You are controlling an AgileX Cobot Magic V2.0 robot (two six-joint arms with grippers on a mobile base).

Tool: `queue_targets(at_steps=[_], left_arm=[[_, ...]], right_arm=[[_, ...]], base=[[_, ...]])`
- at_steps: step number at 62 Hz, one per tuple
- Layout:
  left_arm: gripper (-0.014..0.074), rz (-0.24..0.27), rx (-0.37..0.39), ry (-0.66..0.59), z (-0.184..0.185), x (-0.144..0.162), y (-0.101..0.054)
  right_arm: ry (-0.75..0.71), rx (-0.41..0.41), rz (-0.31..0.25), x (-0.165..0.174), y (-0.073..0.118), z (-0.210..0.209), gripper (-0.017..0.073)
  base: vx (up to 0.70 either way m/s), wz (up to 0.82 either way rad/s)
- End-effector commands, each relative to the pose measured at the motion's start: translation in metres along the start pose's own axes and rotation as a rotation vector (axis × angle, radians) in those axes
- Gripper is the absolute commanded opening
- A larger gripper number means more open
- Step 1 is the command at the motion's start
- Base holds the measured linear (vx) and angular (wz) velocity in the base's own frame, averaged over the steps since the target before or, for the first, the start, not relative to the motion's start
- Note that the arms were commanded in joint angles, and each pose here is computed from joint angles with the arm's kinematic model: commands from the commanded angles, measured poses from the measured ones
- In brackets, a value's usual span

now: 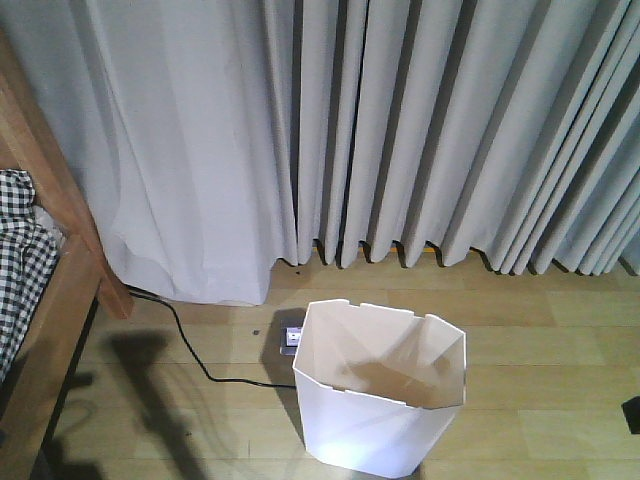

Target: Move trash bin to bedside with robot

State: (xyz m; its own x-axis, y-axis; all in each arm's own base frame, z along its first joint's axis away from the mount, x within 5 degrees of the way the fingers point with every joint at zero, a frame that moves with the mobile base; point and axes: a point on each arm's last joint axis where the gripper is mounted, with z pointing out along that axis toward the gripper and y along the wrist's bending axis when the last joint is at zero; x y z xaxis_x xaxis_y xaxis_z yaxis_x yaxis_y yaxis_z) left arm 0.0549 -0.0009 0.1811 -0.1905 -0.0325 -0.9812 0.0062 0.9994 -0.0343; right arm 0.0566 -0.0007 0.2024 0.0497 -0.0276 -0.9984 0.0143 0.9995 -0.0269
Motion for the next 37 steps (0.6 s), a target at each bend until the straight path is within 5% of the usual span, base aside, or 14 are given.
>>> queue_targets(at_steps=[1, 37], left_arm=[[-0.0006, -0.006, 0.007, -0.065, 0.0005, -0.0008, -0.0003], [-0.0006, -0.006, 0.007, -0.065, 0.0005, -0.0008, -0.0003]], right_arm=[[-0.082, 0.004, -0.016, -0.0054, -0.0002, -0.0011, -0.0009], [-0.081, 0.004, -0.016, -0.0053, -0.0002, -0.0009, -0.0009]], base=[[0.0, 0.0], [0.0, 0.0]])
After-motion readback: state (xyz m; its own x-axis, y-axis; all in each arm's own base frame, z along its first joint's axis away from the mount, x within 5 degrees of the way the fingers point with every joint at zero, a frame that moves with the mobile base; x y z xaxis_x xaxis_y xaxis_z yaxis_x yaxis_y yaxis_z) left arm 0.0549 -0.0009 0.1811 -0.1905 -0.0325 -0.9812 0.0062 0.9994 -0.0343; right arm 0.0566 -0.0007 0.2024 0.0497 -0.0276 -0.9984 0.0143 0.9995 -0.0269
